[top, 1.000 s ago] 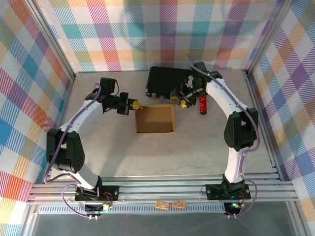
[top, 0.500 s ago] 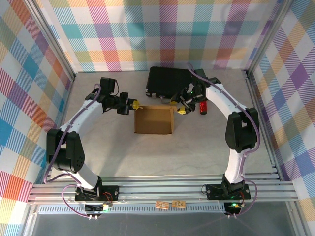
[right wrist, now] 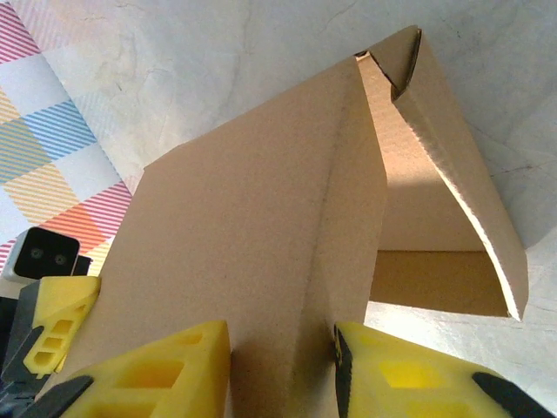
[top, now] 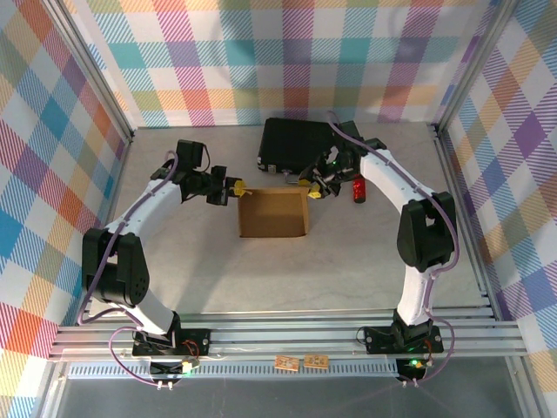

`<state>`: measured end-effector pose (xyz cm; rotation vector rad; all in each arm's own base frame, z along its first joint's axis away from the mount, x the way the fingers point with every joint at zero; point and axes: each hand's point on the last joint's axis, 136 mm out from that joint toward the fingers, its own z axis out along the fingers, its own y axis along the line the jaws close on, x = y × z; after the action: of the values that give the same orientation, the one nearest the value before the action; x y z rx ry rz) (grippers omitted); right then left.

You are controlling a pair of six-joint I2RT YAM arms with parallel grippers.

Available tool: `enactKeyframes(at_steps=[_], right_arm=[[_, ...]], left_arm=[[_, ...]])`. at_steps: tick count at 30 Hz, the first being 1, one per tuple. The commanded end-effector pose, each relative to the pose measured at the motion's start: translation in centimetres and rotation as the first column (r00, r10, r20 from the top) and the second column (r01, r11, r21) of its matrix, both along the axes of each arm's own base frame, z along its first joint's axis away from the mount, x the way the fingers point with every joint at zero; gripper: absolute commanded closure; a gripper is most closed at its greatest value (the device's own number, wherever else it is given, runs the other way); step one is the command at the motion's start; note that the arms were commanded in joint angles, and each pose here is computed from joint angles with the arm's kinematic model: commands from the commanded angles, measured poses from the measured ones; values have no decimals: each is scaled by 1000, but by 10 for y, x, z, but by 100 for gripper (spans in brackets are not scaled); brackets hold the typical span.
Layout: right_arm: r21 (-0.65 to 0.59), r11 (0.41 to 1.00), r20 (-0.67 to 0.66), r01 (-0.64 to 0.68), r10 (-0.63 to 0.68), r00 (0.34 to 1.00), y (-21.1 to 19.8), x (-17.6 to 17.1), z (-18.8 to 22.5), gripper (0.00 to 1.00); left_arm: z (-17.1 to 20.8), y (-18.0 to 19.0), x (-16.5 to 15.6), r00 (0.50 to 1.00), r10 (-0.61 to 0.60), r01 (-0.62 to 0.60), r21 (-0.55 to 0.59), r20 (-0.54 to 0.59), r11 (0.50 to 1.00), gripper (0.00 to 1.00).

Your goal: Fold the paper box

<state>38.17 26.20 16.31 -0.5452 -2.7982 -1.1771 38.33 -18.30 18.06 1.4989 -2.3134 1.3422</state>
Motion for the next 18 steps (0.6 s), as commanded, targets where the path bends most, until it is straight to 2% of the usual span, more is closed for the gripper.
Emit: enactKeyframes(at_steps=[1, 7, 10, 18], right_arm=[[-7, 998, 40, -69, 69, 997, 13, -14, 1, 64], [-113, 984, 86, -141, 151, 985, 16, -24, -19, 65], [-158, 974, 94, -163, 179, 979, 18, -30, -27, 66], [-292, 933, 147, -209, 260, 954, 12, -44, -38, 67]], left_arm=[[-1, -2, 1, 996, -44, 43, 8, 81, 999, 100], [-28, 3, -1, 987, -89, 83, 45, 136, 996, 100], [-39, 7, -13, 986, -131, 121, 93, 106, 988, 100], [-60, 17, -43, 976, -216, 206, 186, 38, 961, 79]])
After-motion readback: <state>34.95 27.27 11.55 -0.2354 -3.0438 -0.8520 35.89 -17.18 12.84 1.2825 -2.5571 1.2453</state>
